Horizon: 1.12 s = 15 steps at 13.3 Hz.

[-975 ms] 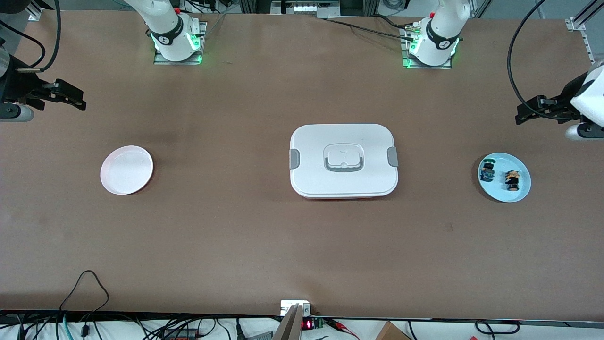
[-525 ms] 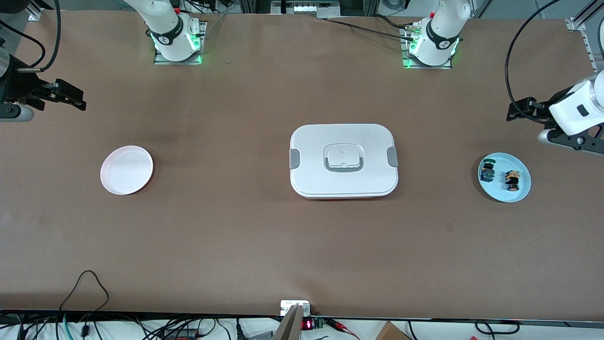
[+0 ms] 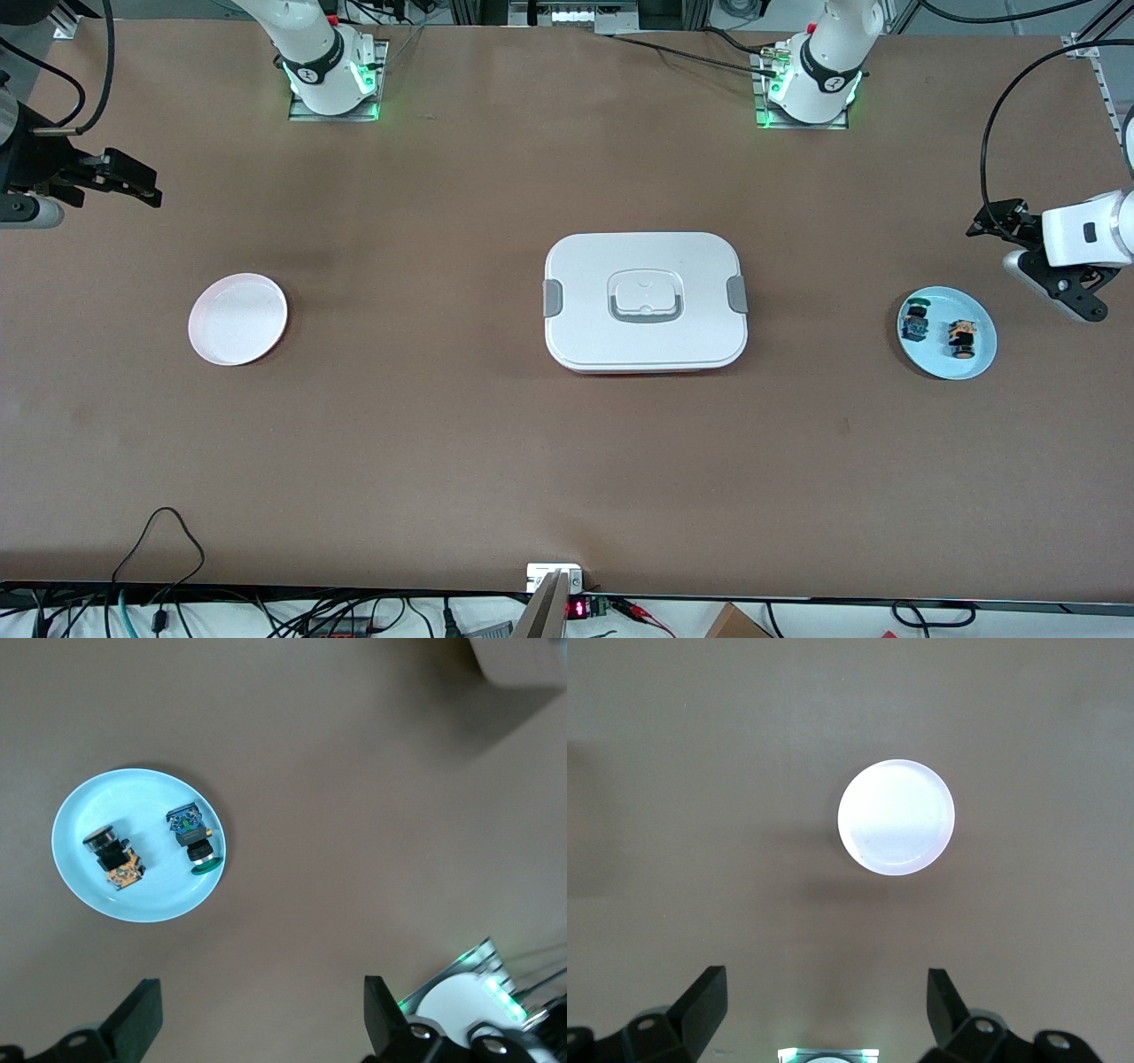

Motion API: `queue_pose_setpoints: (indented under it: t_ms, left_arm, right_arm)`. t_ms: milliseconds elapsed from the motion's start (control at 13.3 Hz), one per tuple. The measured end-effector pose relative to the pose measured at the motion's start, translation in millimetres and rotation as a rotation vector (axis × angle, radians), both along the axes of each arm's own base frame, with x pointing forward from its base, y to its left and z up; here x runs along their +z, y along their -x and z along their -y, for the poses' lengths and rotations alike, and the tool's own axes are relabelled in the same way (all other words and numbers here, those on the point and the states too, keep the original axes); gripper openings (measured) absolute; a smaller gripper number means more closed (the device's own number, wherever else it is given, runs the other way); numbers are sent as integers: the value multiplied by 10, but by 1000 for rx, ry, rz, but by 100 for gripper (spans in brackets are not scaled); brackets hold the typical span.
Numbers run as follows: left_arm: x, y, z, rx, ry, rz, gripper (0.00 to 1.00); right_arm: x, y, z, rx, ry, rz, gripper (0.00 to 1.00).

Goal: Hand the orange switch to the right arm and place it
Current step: 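Lower the left gripper toward the orange switch on the blue plate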

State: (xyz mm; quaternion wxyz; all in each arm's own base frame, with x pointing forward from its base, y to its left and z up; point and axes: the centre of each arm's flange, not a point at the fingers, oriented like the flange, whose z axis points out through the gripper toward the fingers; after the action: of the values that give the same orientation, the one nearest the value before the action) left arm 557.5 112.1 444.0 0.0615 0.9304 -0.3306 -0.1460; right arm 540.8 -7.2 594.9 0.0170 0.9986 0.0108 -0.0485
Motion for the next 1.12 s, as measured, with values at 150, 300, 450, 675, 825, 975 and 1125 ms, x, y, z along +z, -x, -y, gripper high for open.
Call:
queue_pose_setpoints:
  t_ms: [150,300,450,675,825,975,1125]
  left_arm:
    - [-104,-4,-30,-112,-4,13,100]
    - [-308,-10,-73,-221,25,18,100]
    - [-539,-47,-201,-302,61,23,100]
    - [-810,-91,-322,-396,100,15,100]
    - [-902,-133,-341,-491,112,21,100]
    - [-1019,-176,-351,-582,138,31,100]
    - [-1172,-227,-368,-668,161,45,100]
  right_arm:
    - [0,0,0,0,0,0,100]
    - [0,0,0,0,0,0,100]
    - [0,0,0,0,0,0,100]
    - [0,0,-1,0,0,0,100]
    - [0,0,-1,0,0,0,100]
    - [0,0,-1,0,0,0,100]
    - [0,0,-1,0,0,0,100]
